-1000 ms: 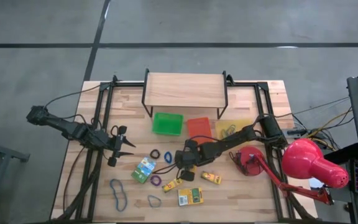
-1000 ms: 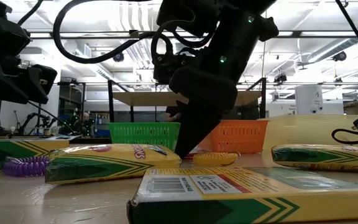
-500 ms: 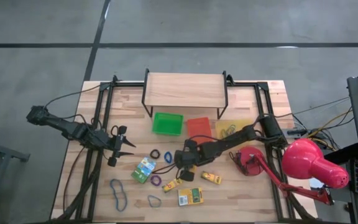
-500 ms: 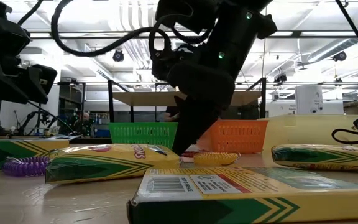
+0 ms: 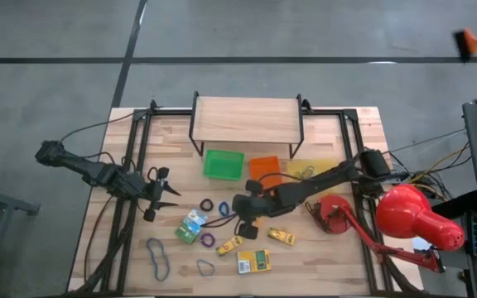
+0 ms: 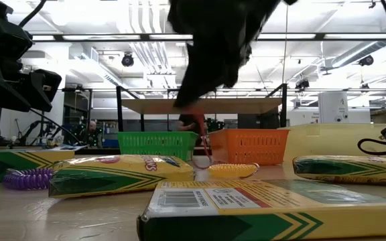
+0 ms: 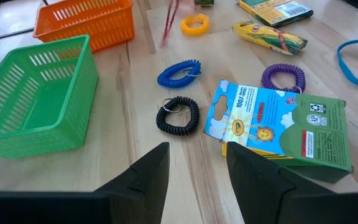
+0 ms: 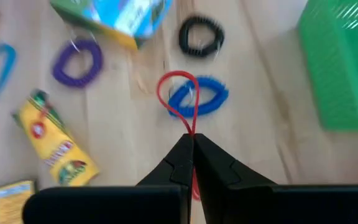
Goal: Pick & Place Office Desk Supplies
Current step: Put the red rubber band into the yellow bin
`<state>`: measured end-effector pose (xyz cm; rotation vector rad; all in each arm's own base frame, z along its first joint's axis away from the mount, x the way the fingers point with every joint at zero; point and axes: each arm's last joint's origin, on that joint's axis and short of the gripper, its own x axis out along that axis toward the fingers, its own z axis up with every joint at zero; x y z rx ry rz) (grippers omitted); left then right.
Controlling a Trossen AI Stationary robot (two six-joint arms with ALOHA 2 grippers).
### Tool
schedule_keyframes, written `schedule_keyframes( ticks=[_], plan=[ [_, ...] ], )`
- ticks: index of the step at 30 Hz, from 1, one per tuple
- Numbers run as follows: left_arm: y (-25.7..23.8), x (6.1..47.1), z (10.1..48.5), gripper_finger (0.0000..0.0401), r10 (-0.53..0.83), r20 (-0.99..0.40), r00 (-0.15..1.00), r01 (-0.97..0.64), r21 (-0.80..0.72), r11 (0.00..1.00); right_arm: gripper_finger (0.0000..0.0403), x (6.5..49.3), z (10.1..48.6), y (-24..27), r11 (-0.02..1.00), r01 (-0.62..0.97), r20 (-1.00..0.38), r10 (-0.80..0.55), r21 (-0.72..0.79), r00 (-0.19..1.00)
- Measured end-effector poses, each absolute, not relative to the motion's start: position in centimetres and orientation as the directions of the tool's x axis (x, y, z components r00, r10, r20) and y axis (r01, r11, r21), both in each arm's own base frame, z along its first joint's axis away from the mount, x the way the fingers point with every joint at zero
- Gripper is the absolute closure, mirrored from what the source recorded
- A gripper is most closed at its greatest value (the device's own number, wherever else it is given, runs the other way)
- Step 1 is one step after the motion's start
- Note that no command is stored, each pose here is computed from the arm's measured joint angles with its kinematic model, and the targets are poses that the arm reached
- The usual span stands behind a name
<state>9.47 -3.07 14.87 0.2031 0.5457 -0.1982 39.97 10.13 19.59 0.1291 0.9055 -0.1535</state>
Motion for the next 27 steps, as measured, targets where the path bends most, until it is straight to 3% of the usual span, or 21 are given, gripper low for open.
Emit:
schedule_keyframes(
  ticks=[10, 15, 27],
  plan=[
    [-3.1, 9.5, 14.9, 0.0238, -0.132, -0.532, 0.836, 0.24, 0.138, 0.961, 0.0394, 36.5, 27.0, 9.8, 0.981, 0.175, -0.713, -0.061, 0.087, 0.698],
    [-3.1, 9.5, 14.9, 0.0238, -0.132, -0.532, 0.836, 0.239, 0.137, 0.961, 0.0394, 33.6, 30.0, 9.5, 0.957, 0.276, -0.702, -0.135, 0.091, 0.699],
    [-3.1, 9.5, 14.9, 0.0237, -0.132, -0.534, 0.835, 0.239, 0.136, 0.961, 0.0394, 26.3, 32.8, 8.3, 0.795, 0.604, -0.783, -0.34, 0.057, 0.521]
  ],
)
